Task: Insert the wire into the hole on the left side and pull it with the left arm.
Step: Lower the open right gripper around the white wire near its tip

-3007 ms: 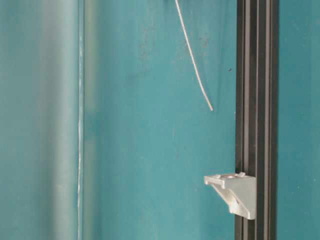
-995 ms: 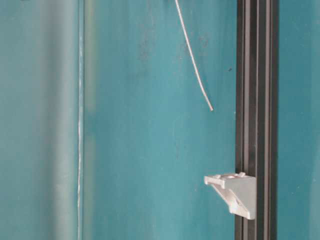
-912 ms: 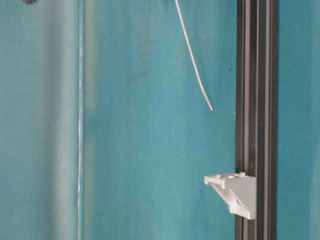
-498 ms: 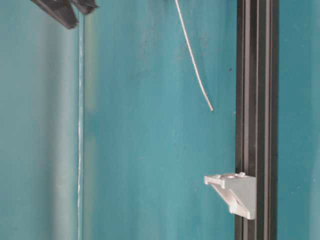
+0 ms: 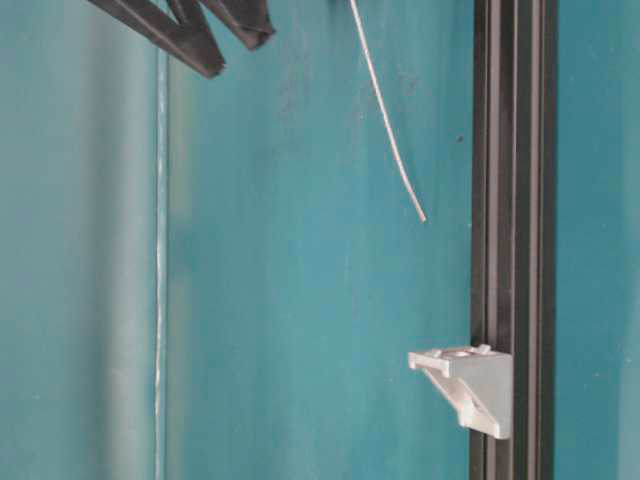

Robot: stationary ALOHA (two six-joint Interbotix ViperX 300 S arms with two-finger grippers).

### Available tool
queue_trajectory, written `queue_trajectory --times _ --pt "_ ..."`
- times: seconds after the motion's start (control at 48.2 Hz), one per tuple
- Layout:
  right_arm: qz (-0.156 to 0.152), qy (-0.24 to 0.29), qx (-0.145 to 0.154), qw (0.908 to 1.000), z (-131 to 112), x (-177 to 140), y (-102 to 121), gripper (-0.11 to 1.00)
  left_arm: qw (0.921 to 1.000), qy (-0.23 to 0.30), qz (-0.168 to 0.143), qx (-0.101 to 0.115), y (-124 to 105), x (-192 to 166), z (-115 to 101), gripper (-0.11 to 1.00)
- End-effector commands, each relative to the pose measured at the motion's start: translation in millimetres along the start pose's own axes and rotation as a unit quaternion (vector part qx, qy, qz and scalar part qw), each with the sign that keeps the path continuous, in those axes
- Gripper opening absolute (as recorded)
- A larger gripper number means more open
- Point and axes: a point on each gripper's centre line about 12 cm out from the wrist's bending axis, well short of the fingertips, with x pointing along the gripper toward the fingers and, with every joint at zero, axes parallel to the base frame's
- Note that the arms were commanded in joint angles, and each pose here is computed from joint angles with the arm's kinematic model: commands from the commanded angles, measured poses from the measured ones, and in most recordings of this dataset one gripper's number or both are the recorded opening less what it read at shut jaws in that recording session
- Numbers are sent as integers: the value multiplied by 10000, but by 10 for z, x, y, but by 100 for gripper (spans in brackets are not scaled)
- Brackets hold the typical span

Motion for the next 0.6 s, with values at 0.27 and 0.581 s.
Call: queue_trajectory --times 0.27,0.581 --pt "-11 92 14 10000 21 208 14 75 9999 -107 -5 3 -5 40 73 76" --pt "12 253 -26 9997 -57 308 42 75 9999 -115 -5 11 -6 42 79 76"
